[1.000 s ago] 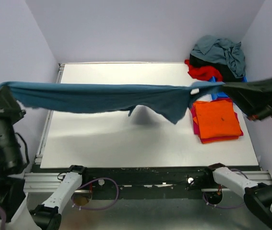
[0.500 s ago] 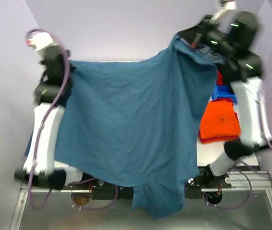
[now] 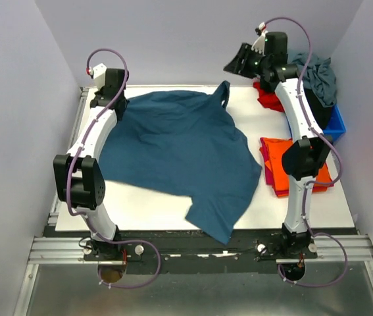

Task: Fold and stack the t-shirts
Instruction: Flatten out the tshirt

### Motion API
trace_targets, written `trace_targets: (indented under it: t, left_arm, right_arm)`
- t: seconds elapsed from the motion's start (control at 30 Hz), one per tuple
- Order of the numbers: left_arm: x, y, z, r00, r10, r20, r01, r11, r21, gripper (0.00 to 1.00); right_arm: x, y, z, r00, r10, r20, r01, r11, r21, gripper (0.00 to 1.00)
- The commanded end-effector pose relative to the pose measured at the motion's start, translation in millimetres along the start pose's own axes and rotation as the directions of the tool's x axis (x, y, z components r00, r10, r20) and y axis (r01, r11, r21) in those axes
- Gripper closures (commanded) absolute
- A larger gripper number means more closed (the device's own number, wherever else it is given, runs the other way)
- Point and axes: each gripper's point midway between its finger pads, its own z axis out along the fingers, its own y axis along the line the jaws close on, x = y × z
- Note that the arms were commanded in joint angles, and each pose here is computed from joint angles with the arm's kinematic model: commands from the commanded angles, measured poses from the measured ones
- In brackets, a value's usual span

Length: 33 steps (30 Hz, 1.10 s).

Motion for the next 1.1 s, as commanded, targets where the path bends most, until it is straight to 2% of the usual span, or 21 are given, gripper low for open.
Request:
trace_targets:
  t: [0.0,0.03,0.13,0.27,0.37,0.53,0.57,0.67,0.83,0.93,1.07]
  left_arm:
    - [-45,-23,8,0.990,-0.085,0.114,0.082,0.996,0.037,0.22]
    - [-47,-26,9,0.991,-0.081,0.103,0.077,0.996,0.035,0.02]
    - [-43,-30,12,0.999,-0.031,0.043,0.030,0.999,0.025,0.01]
    - [-41,-17,-8,0.998,-0.036,0.054,0.034,0.999,0.034,0.01]
    - [-33,6,-30,0.992,-0.097,0.078,0.096,0.995,0.015,0.01]
    - [21,45,-62,0.967,-0.247,0.059,0.243,0.968,0.061,0.01]
    - [29,53,-69,0.959,-0.277,0.064,0.272,0.960,0.073,0.01]
    - [59,80,-83,0.948,-0.311,0.068,0.305,0.949,0.077,0.02]
    - [91,113,-101,0.942,-0.330,0.059,0.327,0.944,0.047,0.02]
    - [105,120,-103,0.939,-0.340,0.054,0.337,0.939,0.064,0.02]
    - [117,125,-100,0.933,-0.356,0.044,0.354,0.934,0.047,0.02]
  right_arm:
    - [-67,33,-37,0.976,-0.083,0.199,0.104,0.990,-0.097,0.01]
    - [-64,32,-38,0.977,-0.085,0.194,0.104,0.991,-0.088,0.00]
    - [-45,25,-46,0.985,-0.079,0.152,0.090,0.994,-0.062,0.00]
    - [4,19,-65,0.998,-0.007,0.070,0.010,0.999,-0.050,0.04]
    - [53,23,-85,0.999,0.030,0.040,-0.029,0.999,-0.031,0.13]
    - [150,14,-113,0.996,0.076,-0.048,-0.071,0.993,0.094,0.20]
    - [178,3,-119,0.992,0.098,-0.081,-0.085,0.984,0.155,0.25]
    - [225,-25,-143,0.985,0.139,-0.102,-0.101,0.943,0.316,0.37]
    - [280,-80,-190,0.978,0.195,-0.079,-0.120,0.824,0.553,0.46]
    - [306,-94,-201,0.970,0.226,-0.085,-0.133,0.795,0.591,0.54]
    - [324,-95,-193,0.953,0.273,-0.133,-0.146,0.795,0.588,0.55]
